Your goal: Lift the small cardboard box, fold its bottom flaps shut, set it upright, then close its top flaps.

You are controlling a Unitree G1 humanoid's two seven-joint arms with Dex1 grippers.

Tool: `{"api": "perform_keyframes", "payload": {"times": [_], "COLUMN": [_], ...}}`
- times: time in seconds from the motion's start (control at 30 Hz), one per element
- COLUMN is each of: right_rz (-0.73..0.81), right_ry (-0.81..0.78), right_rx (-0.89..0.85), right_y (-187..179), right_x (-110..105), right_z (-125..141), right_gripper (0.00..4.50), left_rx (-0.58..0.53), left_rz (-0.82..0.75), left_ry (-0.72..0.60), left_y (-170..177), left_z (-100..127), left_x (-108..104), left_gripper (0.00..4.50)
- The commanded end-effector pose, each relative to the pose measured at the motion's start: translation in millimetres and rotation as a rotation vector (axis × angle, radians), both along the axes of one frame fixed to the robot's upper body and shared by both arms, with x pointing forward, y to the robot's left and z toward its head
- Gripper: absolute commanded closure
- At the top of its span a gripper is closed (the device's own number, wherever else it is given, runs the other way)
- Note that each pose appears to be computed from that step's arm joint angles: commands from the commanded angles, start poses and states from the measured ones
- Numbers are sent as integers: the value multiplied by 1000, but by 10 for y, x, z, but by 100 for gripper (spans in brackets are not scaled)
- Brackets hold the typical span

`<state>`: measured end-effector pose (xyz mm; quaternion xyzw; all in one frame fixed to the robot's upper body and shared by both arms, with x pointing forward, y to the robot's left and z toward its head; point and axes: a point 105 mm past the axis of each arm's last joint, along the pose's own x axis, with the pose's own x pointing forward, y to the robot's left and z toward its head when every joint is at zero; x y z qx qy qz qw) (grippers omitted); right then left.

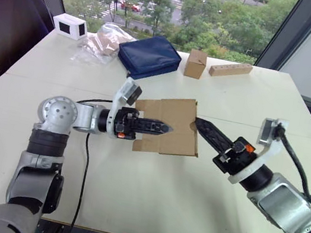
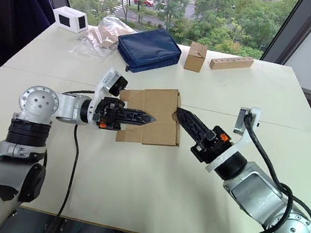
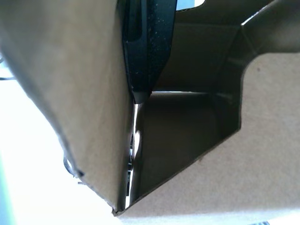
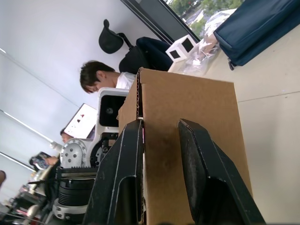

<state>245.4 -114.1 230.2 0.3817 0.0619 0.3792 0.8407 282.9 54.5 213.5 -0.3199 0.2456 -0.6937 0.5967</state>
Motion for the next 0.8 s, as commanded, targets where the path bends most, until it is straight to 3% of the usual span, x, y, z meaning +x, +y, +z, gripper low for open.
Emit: {"api": "perform_keyframes", "payload": {"times": [0.03, 0.8], "right_rz": [43, 122], "right_ry": [-43, -39], "right_rx": [56, 22], "right_y": [8, 192], "right_x": [-90, -164], "right_z": [121, 38], "right_gripper": [333, 333], "left_rx": [0, -7], "left_rz": [-4, -13], "left_ry": [-28, -30], "left_y": [-23, -36], "left_z": [39, 69], "left_x": [-21, -34], "left_gripper": [450, 450]}}
